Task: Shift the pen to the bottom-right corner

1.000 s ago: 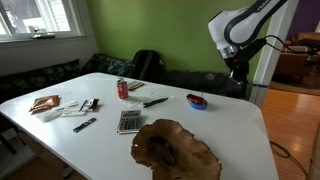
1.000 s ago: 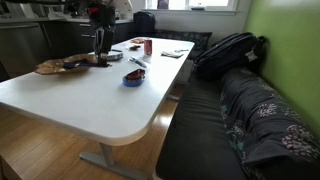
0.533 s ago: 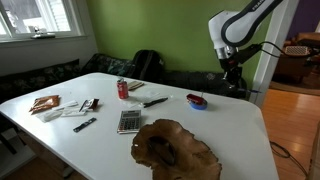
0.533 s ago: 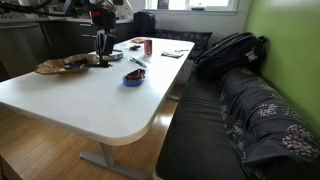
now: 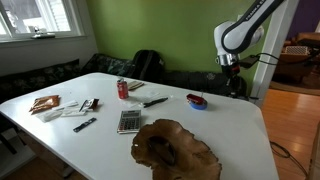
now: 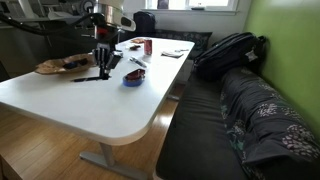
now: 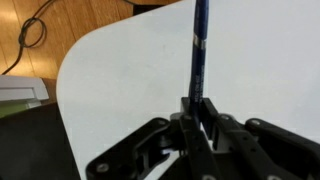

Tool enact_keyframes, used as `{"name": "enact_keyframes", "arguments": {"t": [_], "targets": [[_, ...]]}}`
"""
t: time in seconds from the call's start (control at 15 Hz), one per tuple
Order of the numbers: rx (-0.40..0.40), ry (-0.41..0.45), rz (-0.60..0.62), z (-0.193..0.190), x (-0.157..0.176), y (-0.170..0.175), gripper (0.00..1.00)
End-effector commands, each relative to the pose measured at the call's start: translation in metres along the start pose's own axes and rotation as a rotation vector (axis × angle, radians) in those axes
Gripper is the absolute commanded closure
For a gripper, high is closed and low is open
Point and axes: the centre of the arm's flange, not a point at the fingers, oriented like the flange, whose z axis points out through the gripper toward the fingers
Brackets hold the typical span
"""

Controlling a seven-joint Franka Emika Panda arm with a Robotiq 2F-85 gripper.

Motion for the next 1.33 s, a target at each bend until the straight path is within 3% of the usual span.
{"name": "enact_keyframes", "arguments": {"t": [0.0, 0.2, 0.27, 0.47, 0.6, 1.27], "targets": [[0.003, -0.004, 0.0, 0.003, -0.001, 0.011, 0.86], [0.009, -0.008, 0.001, 0.006, -0.003, 0.027, 0.86], [-0.015, 0.096, 0.014, 0.007, 0.001, 0.026, 0.96], [-0.056, 0.267, 0.0, 0.016, 0.017, 0.03, 0.96], [-0.058, 0.319, 0.009, 0.026, 0.023, 0.036, 0.96], [-0.042, 0.276, 0.043, 0.077, 0.028, 0.052, 0.96]]}}
